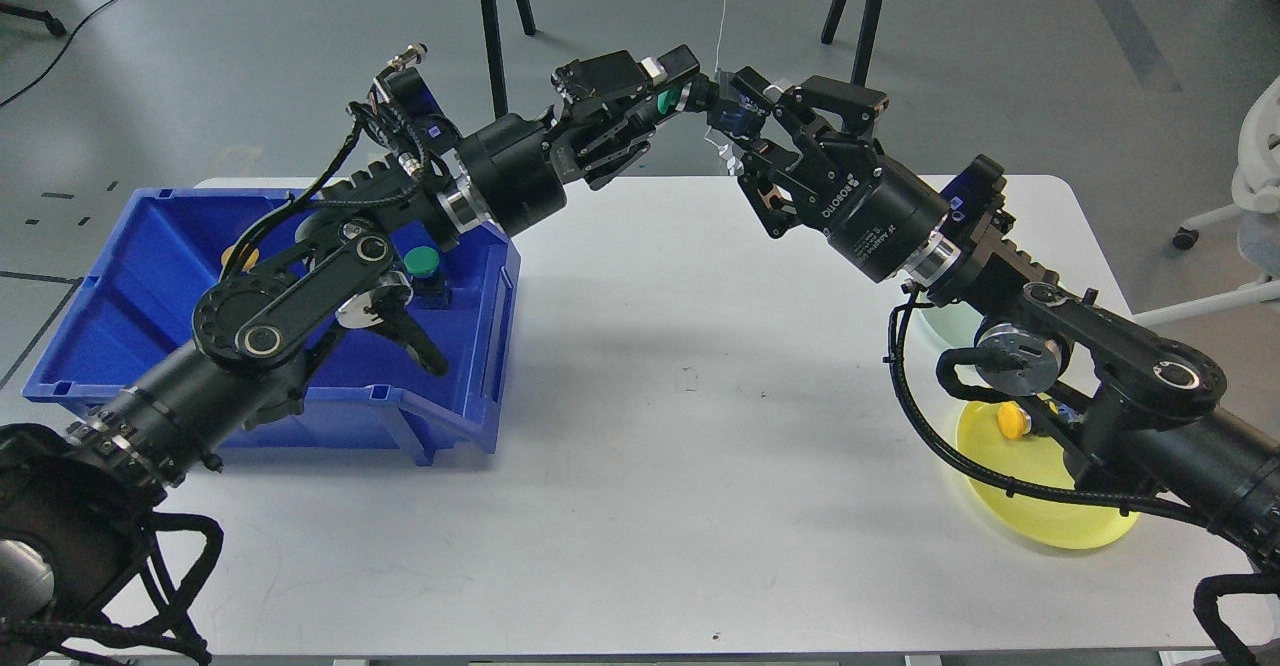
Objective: Pass button and place on color plate
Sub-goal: 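Grasp the green button with the right gripper and release the left, then lower the green button onto the pale green plate with the right gripper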
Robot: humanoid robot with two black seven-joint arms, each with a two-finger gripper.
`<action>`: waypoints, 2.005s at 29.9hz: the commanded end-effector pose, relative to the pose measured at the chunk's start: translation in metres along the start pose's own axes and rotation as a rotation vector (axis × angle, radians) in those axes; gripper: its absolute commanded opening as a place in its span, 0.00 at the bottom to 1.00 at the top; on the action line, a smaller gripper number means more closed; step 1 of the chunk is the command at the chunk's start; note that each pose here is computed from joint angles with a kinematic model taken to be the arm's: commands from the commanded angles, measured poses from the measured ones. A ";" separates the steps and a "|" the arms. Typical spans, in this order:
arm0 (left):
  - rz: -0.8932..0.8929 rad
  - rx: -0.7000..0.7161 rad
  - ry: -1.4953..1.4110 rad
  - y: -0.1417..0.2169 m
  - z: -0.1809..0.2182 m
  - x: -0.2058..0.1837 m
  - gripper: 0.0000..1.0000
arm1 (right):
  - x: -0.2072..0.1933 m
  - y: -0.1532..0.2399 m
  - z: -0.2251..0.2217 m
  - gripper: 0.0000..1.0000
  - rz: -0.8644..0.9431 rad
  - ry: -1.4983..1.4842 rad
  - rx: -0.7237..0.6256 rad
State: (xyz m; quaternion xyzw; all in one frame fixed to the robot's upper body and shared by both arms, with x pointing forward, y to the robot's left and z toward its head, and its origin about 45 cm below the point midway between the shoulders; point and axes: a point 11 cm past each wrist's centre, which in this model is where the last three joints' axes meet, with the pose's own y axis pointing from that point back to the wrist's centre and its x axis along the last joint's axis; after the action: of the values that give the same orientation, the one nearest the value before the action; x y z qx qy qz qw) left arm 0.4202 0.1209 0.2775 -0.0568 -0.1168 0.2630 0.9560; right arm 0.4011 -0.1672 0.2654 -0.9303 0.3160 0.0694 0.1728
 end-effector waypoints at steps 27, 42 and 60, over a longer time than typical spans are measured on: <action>0.038 -0.030 0.055 0.003 0.001 0.004 0.75 | 0.105 0.137 -0.070 0.08 0.334 0.257 -0.134; 0.039 -0.027 0.062 0.004 -0.002 0.002 0.75 | 0.164 0.300 -0.007 0.07 0.773 0.306 -0.472; 0.039 -0.027 0.062 0.004 -0.002 0.002 0.75 | 0.168 0.265 0.046 0.10 0.770 0.320 -0.560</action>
State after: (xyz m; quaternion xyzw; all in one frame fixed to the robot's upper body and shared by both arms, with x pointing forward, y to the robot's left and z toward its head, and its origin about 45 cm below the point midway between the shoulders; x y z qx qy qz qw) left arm 0.4205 0.1253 0.2756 -0.0799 -0.0896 0.2782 0.9530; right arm 0.3661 -0.4497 0.1106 -0.7535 0.6301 0.0658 -0.1755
